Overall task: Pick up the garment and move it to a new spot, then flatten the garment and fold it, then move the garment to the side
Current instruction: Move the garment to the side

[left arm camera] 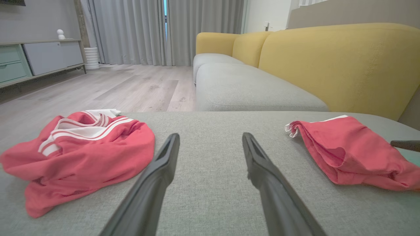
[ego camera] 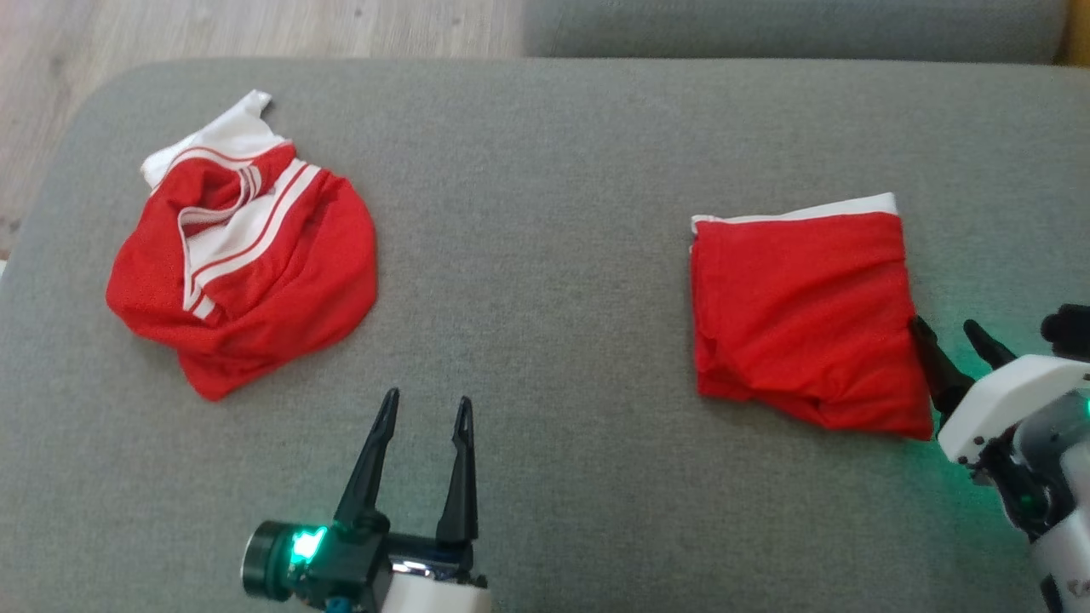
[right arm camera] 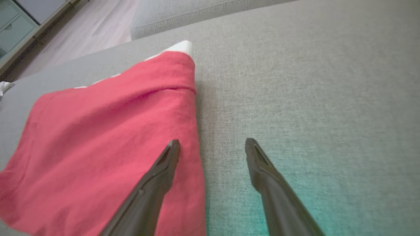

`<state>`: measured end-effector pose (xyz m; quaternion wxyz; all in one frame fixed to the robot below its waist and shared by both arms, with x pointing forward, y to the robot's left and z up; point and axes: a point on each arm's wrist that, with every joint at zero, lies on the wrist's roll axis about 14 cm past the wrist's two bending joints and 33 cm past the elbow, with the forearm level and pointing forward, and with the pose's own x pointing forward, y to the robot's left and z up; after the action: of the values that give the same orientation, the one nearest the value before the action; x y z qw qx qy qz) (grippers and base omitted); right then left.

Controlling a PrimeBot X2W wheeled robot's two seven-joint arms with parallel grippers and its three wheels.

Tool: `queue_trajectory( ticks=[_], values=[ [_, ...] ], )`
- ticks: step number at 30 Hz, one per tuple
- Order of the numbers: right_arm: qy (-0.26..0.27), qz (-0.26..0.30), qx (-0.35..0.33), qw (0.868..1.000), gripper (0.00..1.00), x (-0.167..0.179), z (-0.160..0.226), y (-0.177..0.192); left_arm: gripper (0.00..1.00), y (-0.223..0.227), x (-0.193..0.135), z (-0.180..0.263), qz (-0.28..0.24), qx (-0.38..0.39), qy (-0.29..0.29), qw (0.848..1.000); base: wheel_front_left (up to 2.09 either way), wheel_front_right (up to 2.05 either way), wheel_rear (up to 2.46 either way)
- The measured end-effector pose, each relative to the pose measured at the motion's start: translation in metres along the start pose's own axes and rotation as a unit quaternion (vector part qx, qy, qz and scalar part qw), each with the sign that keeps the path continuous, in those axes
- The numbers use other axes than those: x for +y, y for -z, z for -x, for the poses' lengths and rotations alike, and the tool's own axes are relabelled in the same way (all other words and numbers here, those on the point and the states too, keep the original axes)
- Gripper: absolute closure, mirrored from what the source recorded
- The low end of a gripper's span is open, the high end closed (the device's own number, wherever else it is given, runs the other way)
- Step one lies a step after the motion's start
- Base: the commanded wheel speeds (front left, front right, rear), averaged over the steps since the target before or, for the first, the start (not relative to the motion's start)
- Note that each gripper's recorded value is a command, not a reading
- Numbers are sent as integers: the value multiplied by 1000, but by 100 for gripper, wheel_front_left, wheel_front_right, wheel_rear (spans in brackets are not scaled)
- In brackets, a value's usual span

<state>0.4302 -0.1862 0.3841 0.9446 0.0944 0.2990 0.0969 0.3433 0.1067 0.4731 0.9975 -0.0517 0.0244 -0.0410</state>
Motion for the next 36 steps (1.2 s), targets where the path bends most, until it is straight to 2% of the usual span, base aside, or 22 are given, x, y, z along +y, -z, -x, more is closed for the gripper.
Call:
queue_trajectory(
  ticks=[2, 3, 4, 5, 6, 8, 13, 17, 21, 29, 35, 36],
  values=[
    [-1, 1, 17, 1000, 0, 1, -6, 8, 0, 2, 0, -3, -1, 3, 1, 1000, 0, 0, 0],
    [-1, 1, 17, 1000, 14, 1, -6, 8, 0, 2, 0, -3, -1, 3, 1, 1000, 0, 0, 0],
    [-3, 2, 25, 1000, 46, 2, -9, 13, 0, 3, 0, -5, -1, 5, 2, 1000, 0, 0, 0],
    [-5, 1, 32, 999, 46, 3, -11, 16, 0, 4, 0, -6, -2, 7, 2, 1000, 0, 0, 0],
    [-7, -2, 36, 999, 56, 4, -14, 18, 0, 6, -1, -8, -1, 9, 4, 1000, 0, 0, 0],
    [-13, -7, 39, 999, 100, 7, -19, 18, 0, 6, -4, -12, -2, 9, 9, 1000, 0, 0, 0],
    [-11, 0, 33, 999, 100, -1, -22, 10, 0, 8, -8, -21, 4, 12, 15, 1000, 0, 0, 0],
    [22, 21, 19, 999, 100, -36, -14, -5, 0, 9, -15, -30, 7, 12, 24, 1000, 0, 0, 0],
    [67, 46, -4, 997, 100, -81, -4, -35, 0, 13, -23, -42, 11, 14, 39, 999, 0, 0, 0],
    [178, 90, -10, 980, 100, -175, 28, -72, 0, 29, -43, -80, 19, 23, 76, 997, 0, 0, 0],
    [233, 106, -17, 967, 100, -211, 44, -84, 0, 41, -55, -98, 22, 30, 100, 994, 0, 0, 0],
    [243, 109, -22, 963, 85, -217, 48, -88, 0, 43, -57, -100, 23, 31, 102, 994, 0, 0, 0]
  ],
)
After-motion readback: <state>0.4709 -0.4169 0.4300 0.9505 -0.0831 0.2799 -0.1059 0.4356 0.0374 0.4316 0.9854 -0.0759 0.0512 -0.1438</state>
